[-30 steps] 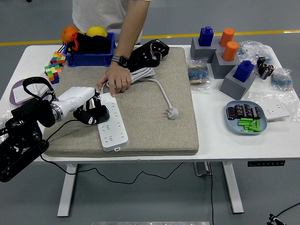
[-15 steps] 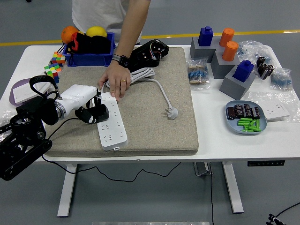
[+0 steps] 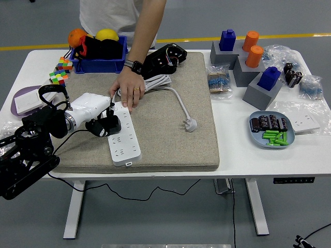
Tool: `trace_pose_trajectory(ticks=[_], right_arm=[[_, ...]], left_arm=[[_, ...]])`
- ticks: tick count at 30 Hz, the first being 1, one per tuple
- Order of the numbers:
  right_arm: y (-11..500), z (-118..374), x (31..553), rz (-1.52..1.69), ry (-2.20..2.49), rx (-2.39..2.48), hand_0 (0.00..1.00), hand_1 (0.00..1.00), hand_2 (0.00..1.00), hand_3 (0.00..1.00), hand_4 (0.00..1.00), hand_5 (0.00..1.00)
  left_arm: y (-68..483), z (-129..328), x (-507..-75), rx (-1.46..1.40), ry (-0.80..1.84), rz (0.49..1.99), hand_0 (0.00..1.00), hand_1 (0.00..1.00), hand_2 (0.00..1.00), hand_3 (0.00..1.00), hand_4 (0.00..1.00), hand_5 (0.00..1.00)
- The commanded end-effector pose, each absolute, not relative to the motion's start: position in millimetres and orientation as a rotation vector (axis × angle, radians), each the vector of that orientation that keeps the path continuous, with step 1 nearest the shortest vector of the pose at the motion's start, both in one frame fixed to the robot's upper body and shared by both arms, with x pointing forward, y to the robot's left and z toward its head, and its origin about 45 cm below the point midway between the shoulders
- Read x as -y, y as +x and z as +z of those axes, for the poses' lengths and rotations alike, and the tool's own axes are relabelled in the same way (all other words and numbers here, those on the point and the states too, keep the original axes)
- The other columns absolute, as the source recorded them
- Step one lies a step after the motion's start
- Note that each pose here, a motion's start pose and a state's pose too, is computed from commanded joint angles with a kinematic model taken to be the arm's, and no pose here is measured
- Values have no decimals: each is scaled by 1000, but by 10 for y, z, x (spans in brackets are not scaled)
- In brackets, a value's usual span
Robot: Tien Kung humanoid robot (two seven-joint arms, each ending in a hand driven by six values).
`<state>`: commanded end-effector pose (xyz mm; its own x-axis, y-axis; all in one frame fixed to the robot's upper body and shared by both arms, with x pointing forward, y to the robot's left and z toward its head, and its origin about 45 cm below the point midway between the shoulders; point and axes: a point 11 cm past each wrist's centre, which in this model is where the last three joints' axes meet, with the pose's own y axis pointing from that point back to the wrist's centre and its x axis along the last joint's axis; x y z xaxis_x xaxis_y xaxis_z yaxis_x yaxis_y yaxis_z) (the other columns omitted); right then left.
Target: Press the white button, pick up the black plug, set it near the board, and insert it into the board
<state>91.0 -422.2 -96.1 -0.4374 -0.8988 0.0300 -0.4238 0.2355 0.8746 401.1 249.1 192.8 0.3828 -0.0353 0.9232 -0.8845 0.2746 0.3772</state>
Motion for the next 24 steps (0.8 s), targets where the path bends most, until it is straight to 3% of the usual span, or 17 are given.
trace_pose_trajectory(ticks=[24], right_arm=[[895,-963,4230,-1131,1206,1960,719,696,681,612,715,421]], left_arm=[[4052,1907,-2392,1072,1184,663,219,344,347,386,709,2]])
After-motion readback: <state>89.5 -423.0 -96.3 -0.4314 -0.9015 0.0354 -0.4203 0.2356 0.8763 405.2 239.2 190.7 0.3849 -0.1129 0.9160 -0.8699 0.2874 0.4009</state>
